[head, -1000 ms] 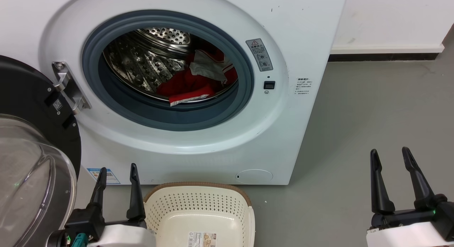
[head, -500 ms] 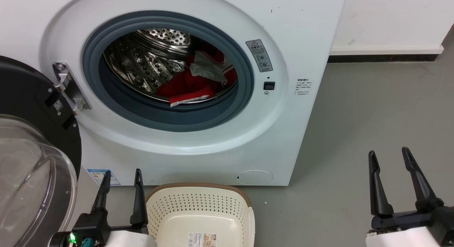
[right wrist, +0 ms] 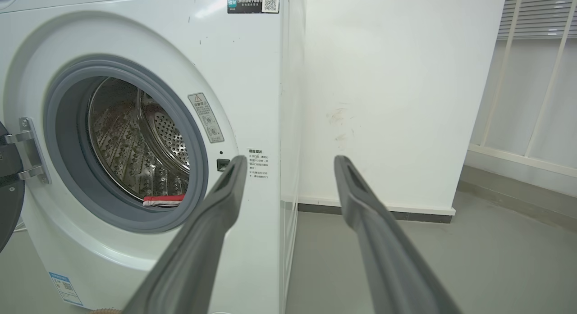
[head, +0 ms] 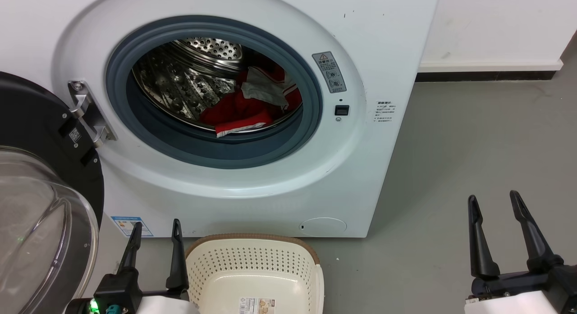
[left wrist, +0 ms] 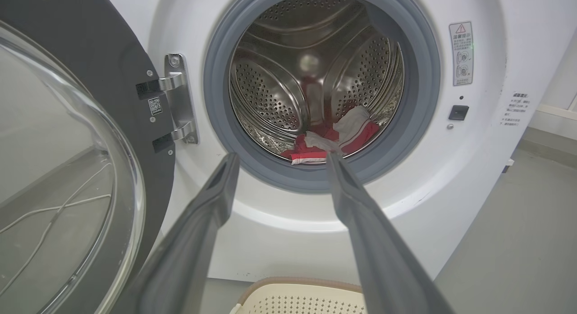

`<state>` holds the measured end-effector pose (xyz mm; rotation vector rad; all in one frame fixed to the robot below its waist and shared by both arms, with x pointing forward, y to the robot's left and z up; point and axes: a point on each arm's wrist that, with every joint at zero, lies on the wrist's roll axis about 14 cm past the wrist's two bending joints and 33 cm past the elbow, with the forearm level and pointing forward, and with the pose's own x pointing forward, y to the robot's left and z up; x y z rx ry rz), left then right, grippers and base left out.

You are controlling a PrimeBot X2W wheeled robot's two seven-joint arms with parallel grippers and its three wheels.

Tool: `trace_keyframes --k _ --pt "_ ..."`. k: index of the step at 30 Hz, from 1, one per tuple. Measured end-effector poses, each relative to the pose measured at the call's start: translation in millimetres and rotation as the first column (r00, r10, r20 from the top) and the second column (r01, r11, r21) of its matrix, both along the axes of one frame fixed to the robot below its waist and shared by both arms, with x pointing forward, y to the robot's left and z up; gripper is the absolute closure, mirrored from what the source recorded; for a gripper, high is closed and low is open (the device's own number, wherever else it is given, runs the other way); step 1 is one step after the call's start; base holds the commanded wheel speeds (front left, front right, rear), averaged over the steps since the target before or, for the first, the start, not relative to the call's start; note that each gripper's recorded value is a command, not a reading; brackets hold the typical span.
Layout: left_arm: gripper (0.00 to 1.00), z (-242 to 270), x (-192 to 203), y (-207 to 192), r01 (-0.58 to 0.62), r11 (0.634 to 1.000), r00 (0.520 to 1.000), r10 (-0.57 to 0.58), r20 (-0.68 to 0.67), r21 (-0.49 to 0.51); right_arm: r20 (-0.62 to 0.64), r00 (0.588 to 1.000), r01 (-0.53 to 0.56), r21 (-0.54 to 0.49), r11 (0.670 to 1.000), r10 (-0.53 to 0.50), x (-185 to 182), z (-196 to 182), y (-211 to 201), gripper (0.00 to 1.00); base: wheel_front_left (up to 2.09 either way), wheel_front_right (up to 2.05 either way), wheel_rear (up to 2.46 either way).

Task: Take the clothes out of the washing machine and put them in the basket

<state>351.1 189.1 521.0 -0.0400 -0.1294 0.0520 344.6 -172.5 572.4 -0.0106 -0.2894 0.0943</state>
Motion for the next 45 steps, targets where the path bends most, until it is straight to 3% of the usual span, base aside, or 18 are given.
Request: trace_keyframes --k 18,24,36,45 --pt "0.00 -2.6 1.6 -1.3 0.004 1.000 1.000 -0.004 -0.008 0.002 -0.014 1.000 0.004 0.019 1.000 -0.004 -1.2 -4.2 -1.9 0.00 0.00 0.00 0.00" --pt "0.00 -0.8 18.4 -3.2 0.022 1.000 1.000 -0.022 0.000 -0.006 -0.019 1.000 0.017 0.019 1.000 -0.016 -0.3 -5.7 -5.5 0.00 0.00 0.00 0.00" --pt "0.00 20.8 127.2 -2.6 0.088 0.993 0.994 -0.093 0.058 0.076 0.004 1.000 0.031 0.018 0.999 -0.031 36.1 -0.3 -10.7 0.00 0.00 0.00 0.00" --pt "0.00 -5.2 223.1 -14.7 0.166 0.975 0.986 -0.164 -0.025 0.149 0.004 0.998 0.064 0.024 0.998 -0.064 70.0 -6.7 -24.2 0.00 0.00 0.00 0.00"
